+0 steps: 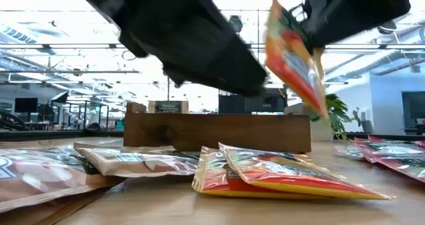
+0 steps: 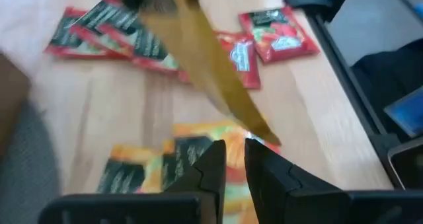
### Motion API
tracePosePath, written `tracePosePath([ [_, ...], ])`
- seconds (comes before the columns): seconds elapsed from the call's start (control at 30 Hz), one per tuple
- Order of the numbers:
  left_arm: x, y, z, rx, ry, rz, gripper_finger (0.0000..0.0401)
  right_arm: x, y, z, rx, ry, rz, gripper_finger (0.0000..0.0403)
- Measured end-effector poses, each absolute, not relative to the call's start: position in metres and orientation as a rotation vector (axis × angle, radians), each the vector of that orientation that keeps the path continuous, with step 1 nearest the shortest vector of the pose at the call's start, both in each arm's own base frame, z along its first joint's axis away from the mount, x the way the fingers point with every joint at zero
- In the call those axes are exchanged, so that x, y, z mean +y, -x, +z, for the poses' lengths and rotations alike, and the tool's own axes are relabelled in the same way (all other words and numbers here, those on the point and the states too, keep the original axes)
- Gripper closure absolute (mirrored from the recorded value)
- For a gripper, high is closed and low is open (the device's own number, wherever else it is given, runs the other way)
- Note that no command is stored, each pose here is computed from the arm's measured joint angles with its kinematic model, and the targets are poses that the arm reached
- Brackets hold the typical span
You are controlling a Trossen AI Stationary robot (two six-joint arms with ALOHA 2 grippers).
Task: Pick & Place Tea
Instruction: Put the yellow tea bag into the middle section of the wooden organizer
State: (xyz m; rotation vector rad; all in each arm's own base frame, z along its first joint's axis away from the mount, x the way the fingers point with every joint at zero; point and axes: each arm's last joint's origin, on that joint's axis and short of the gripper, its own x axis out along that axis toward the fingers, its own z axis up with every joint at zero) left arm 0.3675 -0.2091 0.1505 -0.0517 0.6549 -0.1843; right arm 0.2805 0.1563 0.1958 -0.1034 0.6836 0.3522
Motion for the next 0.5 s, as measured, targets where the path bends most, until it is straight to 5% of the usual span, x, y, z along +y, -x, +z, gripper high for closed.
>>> tracePosePath([
  [0.27,-0.233,-0.319,0.19,0.716,-0.023,-0.13,0.0338,0.138,-0.274,0.216,0.745,0.184,0.31,0.0403],
  [0.5,-0.274,-0.274,0.204,0.573,-0.137,-0.025,0.0338,0.113,-0.292,0.241,0.816,0.252,0.251,0.0403],
])
